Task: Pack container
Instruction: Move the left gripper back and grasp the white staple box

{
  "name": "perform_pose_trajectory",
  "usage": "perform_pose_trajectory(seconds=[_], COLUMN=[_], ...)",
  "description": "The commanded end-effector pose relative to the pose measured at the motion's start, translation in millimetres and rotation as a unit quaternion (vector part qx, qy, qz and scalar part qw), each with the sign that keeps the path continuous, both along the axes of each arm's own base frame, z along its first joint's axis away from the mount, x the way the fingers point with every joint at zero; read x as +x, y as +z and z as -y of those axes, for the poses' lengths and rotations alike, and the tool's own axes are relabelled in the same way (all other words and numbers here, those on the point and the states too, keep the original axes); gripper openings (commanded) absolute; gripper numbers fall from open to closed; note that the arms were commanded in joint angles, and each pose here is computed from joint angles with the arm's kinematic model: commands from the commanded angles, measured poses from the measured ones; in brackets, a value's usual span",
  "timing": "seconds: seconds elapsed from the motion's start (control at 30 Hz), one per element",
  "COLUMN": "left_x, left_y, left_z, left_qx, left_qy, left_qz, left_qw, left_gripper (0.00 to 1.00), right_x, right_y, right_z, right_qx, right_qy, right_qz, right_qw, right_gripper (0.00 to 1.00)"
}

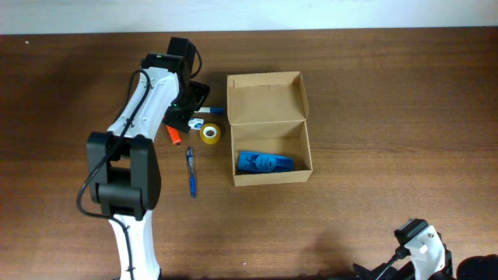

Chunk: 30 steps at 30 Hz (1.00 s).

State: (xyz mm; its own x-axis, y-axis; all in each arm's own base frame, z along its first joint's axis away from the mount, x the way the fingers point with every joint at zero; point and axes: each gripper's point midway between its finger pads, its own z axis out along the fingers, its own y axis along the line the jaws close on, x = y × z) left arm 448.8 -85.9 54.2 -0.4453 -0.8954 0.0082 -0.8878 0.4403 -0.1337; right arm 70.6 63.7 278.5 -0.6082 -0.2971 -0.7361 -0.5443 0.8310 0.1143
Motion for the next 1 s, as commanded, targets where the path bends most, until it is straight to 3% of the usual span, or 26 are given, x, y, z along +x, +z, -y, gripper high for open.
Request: perform_pose_trajectory(seconds=[0.0,0.07,0.5,0.97], left_x=[3,3,3,1], left_y=[-7,-8,-33,-55], left_z=[0,-2,-14,-5], left_qx=[0.004,0.01,0.049,0.041], left_qy=[0.014,0.017,0.029,0.022], left_qz=[-0.008,-0.008,-0.025,-0.041], left_qw=[1.0,1.0,0.998,0.998], left_gripper=[0.89,0.83,0.78,0.69], right_x=[2,2,2,2], right_y=[0,0,0,0], right_z=[0,0,0,0], right_qx=[0.0,0.0,0.0,0.0], right_qy=[-0.004,-0.004,-0.004,-0.004], right_qz=[-0.004,-0.004,-0.004,-0.004], right_qw=[1.0,1.0,1.0,1.0], right_gripper=[0.99,0.99,0.99,0.99])
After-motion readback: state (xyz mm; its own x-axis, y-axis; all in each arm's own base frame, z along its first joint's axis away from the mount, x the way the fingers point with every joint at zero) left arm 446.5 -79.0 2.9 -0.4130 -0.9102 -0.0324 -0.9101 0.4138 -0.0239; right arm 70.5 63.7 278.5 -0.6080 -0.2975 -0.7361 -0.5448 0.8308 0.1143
